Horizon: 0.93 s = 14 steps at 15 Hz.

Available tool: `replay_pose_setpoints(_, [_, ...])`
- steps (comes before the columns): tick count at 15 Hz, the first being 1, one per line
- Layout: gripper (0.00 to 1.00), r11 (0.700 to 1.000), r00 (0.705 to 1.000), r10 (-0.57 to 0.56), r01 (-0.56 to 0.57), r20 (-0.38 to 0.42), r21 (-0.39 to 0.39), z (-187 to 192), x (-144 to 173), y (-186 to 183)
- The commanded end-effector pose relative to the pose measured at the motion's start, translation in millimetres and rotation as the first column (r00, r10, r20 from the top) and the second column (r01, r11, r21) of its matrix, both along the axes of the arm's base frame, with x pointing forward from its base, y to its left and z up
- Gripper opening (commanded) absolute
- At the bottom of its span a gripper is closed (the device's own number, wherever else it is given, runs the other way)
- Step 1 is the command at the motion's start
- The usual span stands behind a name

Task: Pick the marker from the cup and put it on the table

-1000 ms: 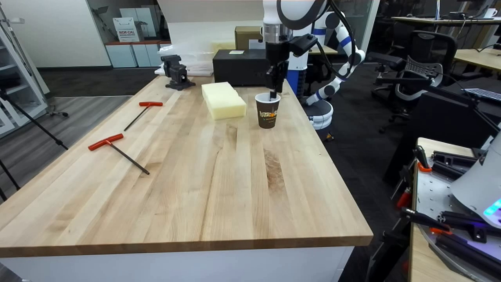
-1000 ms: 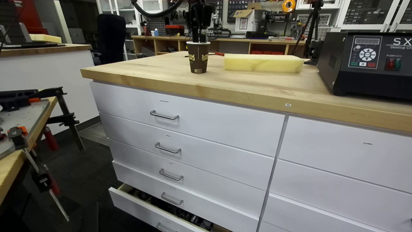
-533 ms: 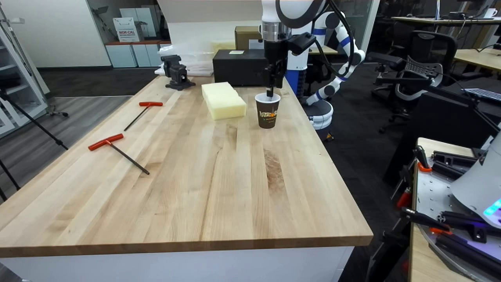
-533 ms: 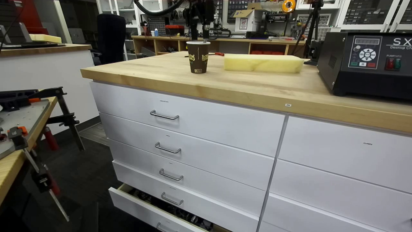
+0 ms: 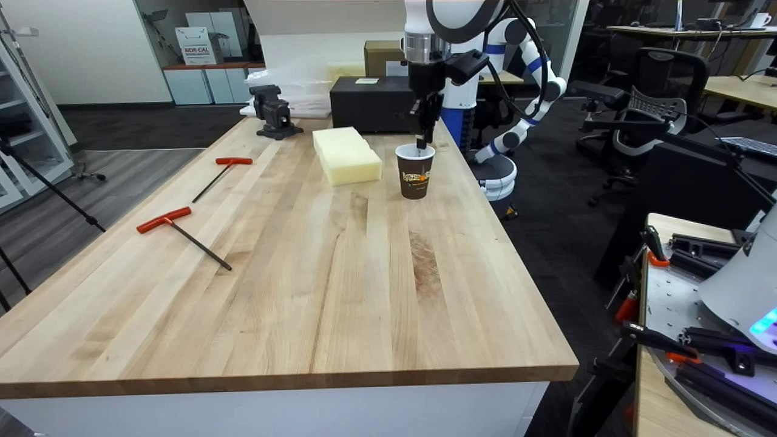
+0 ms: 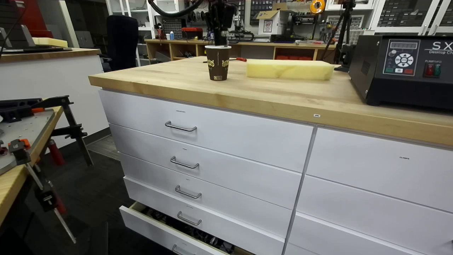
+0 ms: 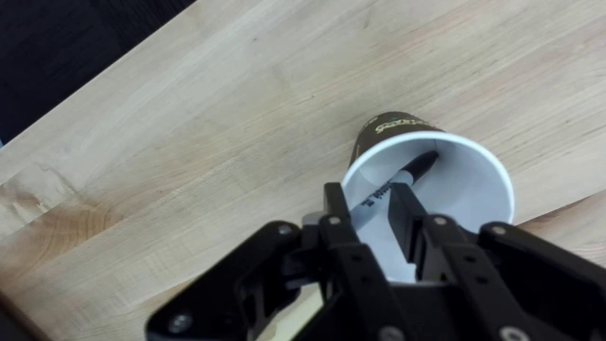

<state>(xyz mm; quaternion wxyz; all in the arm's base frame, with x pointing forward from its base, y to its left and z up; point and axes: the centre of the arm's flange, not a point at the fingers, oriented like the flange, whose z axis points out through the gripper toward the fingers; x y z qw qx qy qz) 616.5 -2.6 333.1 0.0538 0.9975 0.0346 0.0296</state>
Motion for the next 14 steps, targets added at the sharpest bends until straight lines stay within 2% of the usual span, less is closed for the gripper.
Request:
replay_pose_setpoints(1, [0.01,1.000,1.000,-0.001,0.001,-0.002,-0.010,2.0,5.5,1.2])
replay_pose_setpoints(13, [0.00,1.000,1.000,0.019,-0.019,0.011,-0.021,17.9,10.2,11.4])
replay_pose_setpoints(14, [0.05,0.999,1.000,0.022,-0.022,0.014,-0.025,17.8,10.6,12.2])
